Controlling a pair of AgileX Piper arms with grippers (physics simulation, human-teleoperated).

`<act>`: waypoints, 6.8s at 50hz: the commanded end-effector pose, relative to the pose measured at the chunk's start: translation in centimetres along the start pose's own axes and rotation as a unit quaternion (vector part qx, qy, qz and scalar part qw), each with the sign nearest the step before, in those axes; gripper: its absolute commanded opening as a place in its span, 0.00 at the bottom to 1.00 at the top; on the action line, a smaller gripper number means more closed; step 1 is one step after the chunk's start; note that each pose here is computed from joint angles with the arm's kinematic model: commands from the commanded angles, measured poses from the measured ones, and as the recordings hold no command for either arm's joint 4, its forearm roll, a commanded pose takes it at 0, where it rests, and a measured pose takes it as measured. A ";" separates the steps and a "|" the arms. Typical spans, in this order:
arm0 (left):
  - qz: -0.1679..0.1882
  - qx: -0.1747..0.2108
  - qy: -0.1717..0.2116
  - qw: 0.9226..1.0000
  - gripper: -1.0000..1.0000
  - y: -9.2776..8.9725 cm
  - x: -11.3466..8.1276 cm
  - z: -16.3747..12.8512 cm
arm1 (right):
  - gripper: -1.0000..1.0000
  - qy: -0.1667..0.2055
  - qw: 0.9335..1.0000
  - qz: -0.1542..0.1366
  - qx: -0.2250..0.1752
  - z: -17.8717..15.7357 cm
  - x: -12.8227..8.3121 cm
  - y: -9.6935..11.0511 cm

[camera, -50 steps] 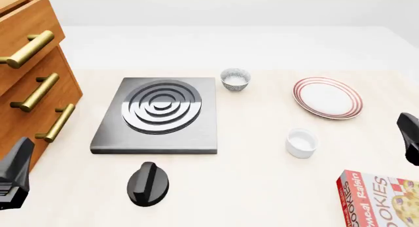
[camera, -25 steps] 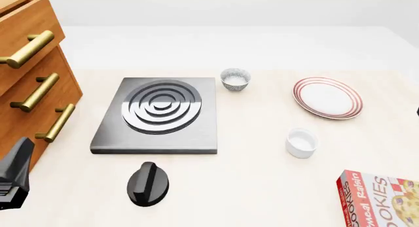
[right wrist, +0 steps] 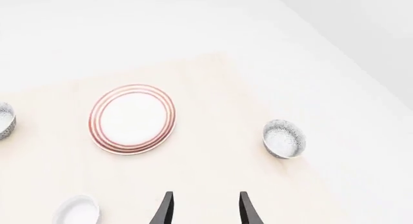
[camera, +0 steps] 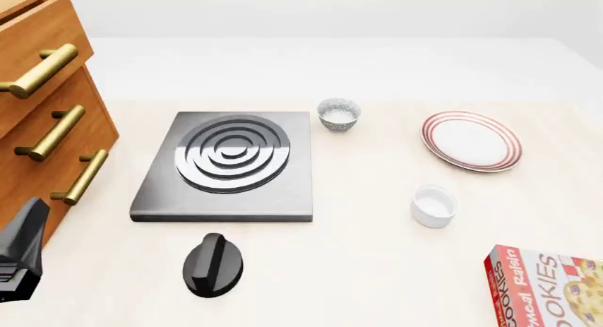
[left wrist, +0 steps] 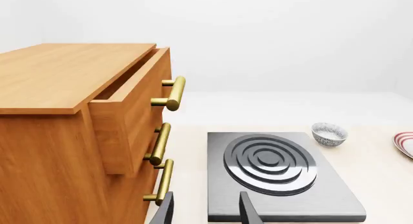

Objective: Pick the akita bowl next to the cookies box and place it on the plate.

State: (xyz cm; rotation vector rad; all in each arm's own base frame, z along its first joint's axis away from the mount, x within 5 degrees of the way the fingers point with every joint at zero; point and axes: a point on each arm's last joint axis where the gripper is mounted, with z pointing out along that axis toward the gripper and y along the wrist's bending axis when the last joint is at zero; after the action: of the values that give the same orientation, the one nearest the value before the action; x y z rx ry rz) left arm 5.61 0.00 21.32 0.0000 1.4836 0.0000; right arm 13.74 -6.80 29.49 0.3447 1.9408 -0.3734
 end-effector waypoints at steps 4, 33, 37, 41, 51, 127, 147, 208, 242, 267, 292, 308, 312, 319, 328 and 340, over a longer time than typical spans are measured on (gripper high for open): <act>0.000 0.000 0.000 1.000 1.00 0.0 0.0 0.0 | 1.00 0.020 0.999 0.020 0.043 2.3 -0.9 -1.9; 0.000 0.000 0.000 1.000 1.00 0.0 0.0 0.0 | 1.00 0.074 0.991 0.036 0.109 7.6 -4.5 -7.0; 0.000 0.000 0.000 1.000 1.00 0.0 0.0 0.0 | 1.00 0.082 0.989 0.035 0.115 8.2 -5.0 -7.7; 0.000 0.000 0.000 1.000 1.00 0.0 0.0 0.0 | 1.00 0.088 0.988 0.035 0.121 8.7 -5.8 -8.5; 0.000 0.000 0.000 1.000 1.00 0.0 0.0 0.0 | 1.00 0.100 0.985 0.039 0.134 9.7 -7.1 -10.2; 0.000 0.000 0.000 1.000 1.00 0.0 0.0 0.0 | 1.00 0.192 0.950 0.159 0.190 21.4 -2.0 -19.8; 0.000 0.000 0.000 1.000 1.00 0.0 0.0 0.0 | 1.00 0.204 0.948 0.163 0.185 23.1 0.2 -19.6; 0.000 0.000 0.000 1.000 1.00 0.0 0.0 0.0 | 1.00 0.254 0.939 0.162 0.167 29.1 7.2 -19.7; 0.000 0.000 0.000 1.000 1.00 0.0 0.0 0.0 | 0.00 0.273 0.935 0.165 0.155 29.9 9.0 -18.5; 0.000 0.000 0.000 1.000 1.00 0.0 0.0 0.0 | 0.00 0.240 0.941 0.184 0.154 26.1 3.8 -16.2; 0.000 0.000 0.000 1.000 1.00 0.0 0.0 0.0 | 0.00 0.202 0.946 0.215 0.135 22.9 -0.9 -12.3; 0.000 0.000 0.000 1.000 1.00 0.0 0.0 0.0 | 0.00 0.199 0.941 0.252 0.106 21.1 -2.5 -8.1; 0.000 0.000 0.000 1.000 1.00 0.0 0.0 0.0 | 0.00 0.201 0.940 0.257 0.103 21.0 -2.7 -7.6; 0.000 0.000 0.000 1.000 1.00 0.0 0.0 0.0 | 0.00 0.205 0.937 0.271 0.079 20.5 -3.1 -4.7; 0.000 0.000 0.000 1.000 1.00 0.0 0.0 0.0 | 0.00 0.207 0.934 0.281 0.071 20.3 -3.1 -3.6; 0.000 0.000 0.000 1.000 1.00 0.0 0.0 0.0 | 0.00 0.224 0.926 0.296 0.062 21.1 -2.3 -2.0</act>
State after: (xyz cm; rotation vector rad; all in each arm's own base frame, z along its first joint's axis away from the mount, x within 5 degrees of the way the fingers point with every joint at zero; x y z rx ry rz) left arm 5.61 0.00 21.32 0.0000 1.4836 0.0000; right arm 30.65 -18.55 24.33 1.1257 2.1310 -0.0561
